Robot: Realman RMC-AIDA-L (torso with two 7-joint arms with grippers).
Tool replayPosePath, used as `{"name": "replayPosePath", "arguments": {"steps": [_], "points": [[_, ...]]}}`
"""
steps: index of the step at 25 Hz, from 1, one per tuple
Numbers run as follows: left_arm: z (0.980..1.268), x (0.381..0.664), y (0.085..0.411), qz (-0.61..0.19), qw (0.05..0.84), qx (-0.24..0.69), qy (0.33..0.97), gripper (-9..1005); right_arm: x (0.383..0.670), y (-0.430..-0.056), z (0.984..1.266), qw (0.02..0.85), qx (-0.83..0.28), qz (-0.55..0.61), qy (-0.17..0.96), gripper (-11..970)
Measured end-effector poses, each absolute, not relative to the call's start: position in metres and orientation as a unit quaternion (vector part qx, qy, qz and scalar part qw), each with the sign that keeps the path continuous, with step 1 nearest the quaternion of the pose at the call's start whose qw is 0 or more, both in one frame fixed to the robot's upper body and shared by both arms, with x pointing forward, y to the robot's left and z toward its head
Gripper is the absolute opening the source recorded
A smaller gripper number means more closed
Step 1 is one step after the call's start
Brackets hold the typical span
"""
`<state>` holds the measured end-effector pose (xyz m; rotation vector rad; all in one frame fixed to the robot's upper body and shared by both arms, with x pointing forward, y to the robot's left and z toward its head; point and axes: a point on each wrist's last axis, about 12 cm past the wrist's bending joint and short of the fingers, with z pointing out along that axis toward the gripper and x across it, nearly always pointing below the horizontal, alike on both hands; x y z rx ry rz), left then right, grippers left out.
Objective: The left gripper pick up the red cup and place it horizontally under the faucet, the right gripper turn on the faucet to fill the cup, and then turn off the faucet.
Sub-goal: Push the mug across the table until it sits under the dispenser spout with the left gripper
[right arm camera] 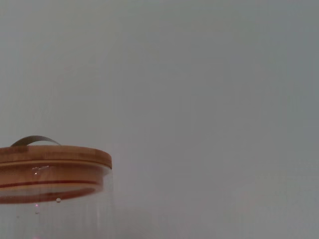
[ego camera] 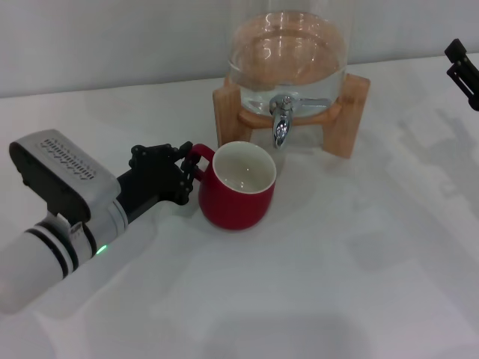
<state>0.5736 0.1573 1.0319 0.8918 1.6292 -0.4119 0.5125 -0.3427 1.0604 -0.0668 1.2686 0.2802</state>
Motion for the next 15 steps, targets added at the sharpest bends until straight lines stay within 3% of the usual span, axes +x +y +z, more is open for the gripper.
{"name": "replayPosePath", "arguments": {"steps": [15], "points": [[1.042, 0.586, 0.147, -0.172, 0.584, 0.399, 0.686, 123, 0.515, -0.342, 1.061, 0.794, -0.032, 0.129, 0.592, 842]]}}
